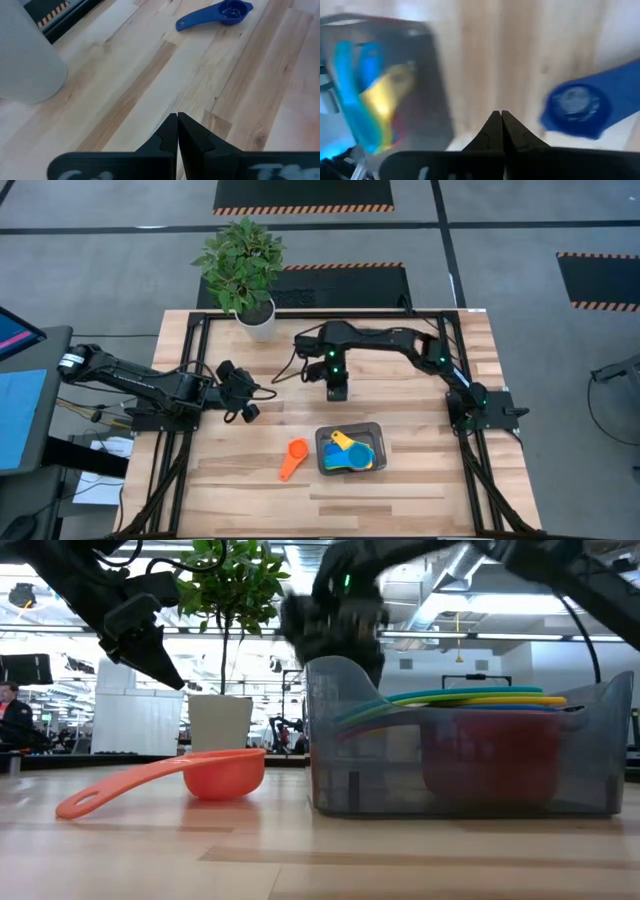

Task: Nest measuring cups in basket
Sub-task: Stack the orange measuring cup on top of the light blue measuring cup in the black bin

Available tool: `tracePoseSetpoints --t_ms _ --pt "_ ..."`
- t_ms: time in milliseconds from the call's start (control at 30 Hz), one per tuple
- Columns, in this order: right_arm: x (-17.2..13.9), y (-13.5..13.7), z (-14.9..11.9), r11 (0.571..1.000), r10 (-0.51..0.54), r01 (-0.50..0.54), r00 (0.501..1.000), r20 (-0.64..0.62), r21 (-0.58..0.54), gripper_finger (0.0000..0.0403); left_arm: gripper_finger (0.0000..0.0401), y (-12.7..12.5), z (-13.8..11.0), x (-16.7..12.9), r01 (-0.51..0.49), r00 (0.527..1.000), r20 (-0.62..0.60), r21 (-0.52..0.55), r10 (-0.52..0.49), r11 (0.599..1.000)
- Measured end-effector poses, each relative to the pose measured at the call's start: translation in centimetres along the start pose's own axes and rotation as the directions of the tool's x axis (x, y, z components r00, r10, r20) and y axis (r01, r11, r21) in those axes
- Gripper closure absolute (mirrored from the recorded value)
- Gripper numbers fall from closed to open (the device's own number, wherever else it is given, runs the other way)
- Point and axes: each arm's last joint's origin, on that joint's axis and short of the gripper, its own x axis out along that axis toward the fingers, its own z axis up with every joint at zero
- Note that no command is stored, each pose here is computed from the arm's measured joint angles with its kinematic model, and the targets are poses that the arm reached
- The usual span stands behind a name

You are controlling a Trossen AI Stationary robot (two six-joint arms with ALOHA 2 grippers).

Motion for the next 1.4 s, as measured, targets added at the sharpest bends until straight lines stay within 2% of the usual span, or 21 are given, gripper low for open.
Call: tracePoseSetpoints --t_ms 133,300,367,467,533,667,767,867,933,1067,1167,1267,1400 --pt "-2.7 3.6 -1.2 0.996 -0.074 0.075 0.997 0.031 -0.041 0.0401 0.0401 0.0 0.0 0.0 -0.001 1.000 0.000 0.001 0.001 1.000" --pt "-7.0 5.6 -4.2 0.964 -0.260 0.254 0.963 0.069 0.081 0.0399 0.0401 0.0 0.0 0.0 -0.001 1.000 0.000 0.027 0.001 1.000" --pt "-8.4 5.9 -6.0 0.923 -0.363 0.346 0.928 0.080 0.170 0.0400 0.0401 0.0 0.0 0.0 -0.001 1.000 0.000 0.034 0.001 0.999" --pt "-9.7 6.0 -9.5 0.831 -0.505 0.445 0.855 0.116 0.333 0.0398 0.0401 0.0 0.0 0.0 0.000 1.000 -0.001 0.036 0.000 0.999" --pt "-9.4 5.8 -11.9 0.807 -0.523 0.415 0.832 0.182 0.420 0.0397 0.0401 0.0 0.0 0.0 0.008 1.000 -0.005 0.036 -0.008 0.999" --pt "-6.4 6.2 -16.7 0.812 -0.509 0.292 0.778 0.368 0.506 0.0396 0.0401 -0.3 0.1 0.0 0.073 0.997 -0.015 0.048 -0.073 0.996" --pt "-3.4 6.4 -19.2 0.842 -0.483 0.214 0.708 0.515 0.495 0.0396 0.0401 -1.4 0.9 0.3 0.209 0.977 0.023 0.072 -0.211 0.975" --pt "-1.1 6.6 -20.7 0.879 -0.448 0.168 0.614 0.650 0.447 0.0395 0.0401 -3.3 1.8 1.3 0.373 0.921 0.068 0.138 -0.385 0.917" --pt "-0.2 6.7 -21.4 0.897 -0.426 0.166 0.571 0.702 0.409 0.0395 0.0401 -4.6 2.1 2.1 0.414 0.901 0.070 0.160 -0.429 0.896" --pt "0.8 7.1 -22.4 0.911 -0.410 0.212 0.554 0.724 0.354 0.0395 0.0401 -7.3 3.2 2.8 0.397 0.918 -0.050 0.148 -0.394 0.906" --pt "1.0 7.7 -23.1 0.915 -0.403 0.233 0.578 0.710 0.329 0.0395 0.0401 -10.1 4.1 2.7 0.365 0.927 -0.173 0.224 -0.332 0.903" --pt "1.1 8.1 -23.7 0.910 -0.414 0.249 0.586 0.696 0.331 0.0395 0.0401 -12.6 4.6 2.7 0.277 0.944 -0.272 0.348 -0.186 0.896" --pt "1.3 8.6 -24.9 0.892 -0.447 0.249 0.615 0.649 0.378 0.0395 0.0392 -14.7 5.3 3.3 0.182 0.919 -0.395 0.384 -0.017 0.905"
